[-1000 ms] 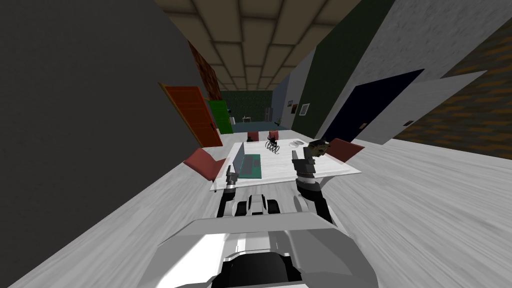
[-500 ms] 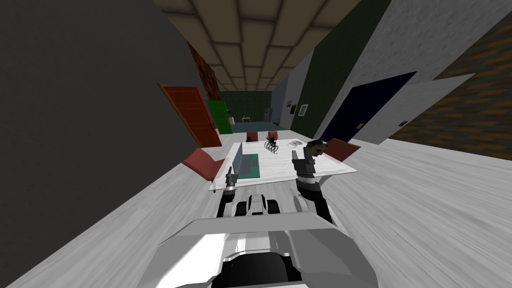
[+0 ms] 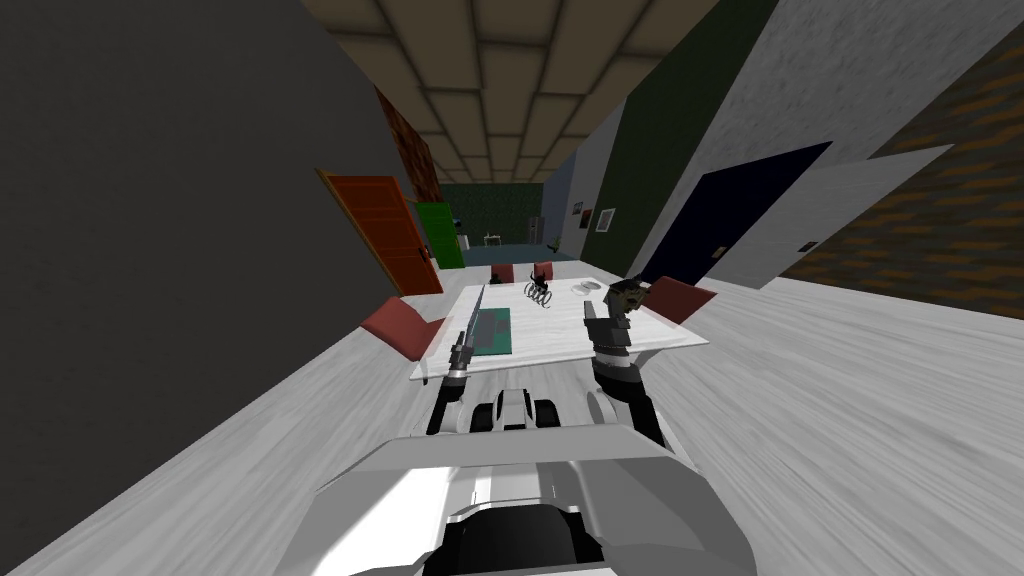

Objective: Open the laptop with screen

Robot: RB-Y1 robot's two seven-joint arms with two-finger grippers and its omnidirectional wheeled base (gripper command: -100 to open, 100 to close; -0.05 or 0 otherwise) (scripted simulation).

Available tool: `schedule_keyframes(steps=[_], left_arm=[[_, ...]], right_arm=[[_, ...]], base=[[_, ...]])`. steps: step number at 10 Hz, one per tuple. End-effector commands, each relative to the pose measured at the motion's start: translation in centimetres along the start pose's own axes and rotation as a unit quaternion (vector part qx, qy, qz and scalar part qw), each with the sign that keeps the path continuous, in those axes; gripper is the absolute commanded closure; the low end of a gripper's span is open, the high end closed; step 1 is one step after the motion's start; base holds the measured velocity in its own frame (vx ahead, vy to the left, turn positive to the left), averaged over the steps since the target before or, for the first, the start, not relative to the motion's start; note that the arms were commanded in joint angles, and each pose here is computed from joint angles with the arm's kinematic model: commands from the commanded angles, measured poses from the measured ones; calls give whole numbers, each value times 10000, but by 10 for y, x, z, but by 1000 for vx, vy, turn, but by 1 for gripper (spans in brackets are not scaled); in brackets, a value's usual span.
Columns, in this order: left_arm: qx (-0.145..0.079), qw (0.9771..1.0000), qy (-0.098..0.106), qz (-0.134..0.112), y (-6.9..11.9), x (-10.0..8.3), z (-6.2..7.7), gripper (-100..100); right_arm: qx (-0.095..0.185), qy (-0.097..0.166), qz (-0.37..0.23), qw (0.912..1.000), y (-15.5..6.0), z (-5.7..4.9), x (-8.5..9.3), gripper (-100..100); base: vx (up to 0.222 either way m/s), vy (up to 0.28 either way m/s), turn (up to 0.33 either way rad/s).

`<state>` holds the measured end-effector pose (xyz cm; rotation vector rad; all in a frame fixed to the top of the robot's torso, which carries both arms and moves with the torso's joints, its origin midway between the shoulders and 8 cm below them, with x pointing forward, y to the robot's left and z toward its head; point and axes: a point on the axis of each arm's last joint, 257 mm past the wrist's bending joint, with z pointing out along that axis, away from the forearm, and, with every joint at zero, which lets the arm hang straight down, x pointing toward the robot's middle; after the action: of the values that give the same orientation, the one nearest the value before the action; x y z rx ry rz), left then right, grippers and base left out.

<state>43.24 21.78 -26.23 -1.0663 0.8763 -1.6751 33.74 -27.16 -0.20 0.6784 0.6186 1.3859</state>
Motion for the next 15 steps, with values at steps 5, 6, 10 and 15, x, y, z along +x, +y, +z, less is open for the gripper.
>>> schedule_keyframes(steps=[5, 6, 10, 15], left_arm=[[-192, 9926, 351, 1145, 8, -9, -7, 100], [-216, 9900, 412, 1333, 10, -10, -11, 100], [-305, 9757, 673, 2064, 18, -13, -26, 100], [-419, 9584, 878, 2682, 30, -12, -47, 100]], right_arm=[[0, 0, 0, 10000, 0, 0, 0, 0], [0, 0, 0, 10000, 0, 0, 0, 0], [0, 0, 0, 10000, 0, 0, 0, 0], [0, 0, -1, 10000, 0, 0, 0, 0]], base=[[7, -58, -4], [33, -72, -4], [24, -65, -9], [22, -39, -5]])
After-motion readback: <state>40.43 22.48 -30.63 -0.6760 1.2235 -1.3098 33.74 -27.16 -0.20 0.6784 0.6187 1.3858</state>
